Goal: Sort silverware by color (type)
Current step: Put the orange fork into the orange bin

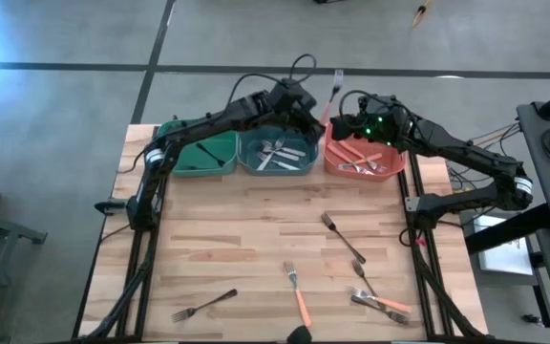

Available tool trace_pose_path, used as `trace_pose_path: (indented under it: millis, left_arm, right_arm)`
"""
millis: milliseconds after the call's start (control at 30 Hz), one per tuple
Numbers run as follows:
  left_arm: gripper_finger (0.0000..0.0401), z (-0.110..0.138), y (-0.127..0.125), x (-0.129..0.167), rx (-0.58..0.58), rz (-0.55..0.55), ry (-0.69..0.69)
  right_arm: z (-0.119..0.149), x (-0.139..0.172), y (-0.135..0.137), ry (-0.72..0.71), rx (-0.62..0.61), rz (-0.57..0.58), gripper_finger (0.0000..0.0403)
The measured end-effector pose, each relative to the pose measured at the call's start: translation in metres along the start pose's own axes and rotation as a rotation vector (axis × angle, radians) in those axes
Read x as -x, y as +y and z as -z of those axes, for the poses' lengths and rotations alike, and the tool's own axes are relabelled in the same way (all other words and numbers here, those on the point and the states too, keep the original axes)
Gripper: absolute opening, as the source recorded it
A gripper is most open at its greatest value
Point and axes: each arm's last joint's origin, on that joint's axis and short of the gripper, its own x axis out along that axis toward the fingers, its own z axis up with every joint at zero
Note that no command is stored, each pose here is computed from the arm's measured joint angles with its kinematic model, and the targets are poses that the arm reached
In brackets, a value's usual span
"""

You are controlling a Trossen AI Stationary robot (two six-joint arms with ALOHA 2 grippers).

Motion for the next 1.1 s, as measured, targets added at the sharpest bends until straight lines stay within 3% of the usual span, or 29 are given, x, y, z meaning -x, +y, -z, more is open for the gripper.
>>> trace_pose_path:
  millis: [867, 1100]
  left_arm:
    - [0.0036, 0.005, -0.015, -0.008, -0.012, 0.065, 0.0]
    - [0.0036, 0.004, -0.013, -0.007, -0.017, 0.061, -0.002]
  right_arm:
    - [-0.002, -0.017, 0.007, -0.018, -0.01, -0.06, 0.0179]
    - [-0.002, -0.017, 0.007, -0.015, -0.01, -0.061, 0.0143]
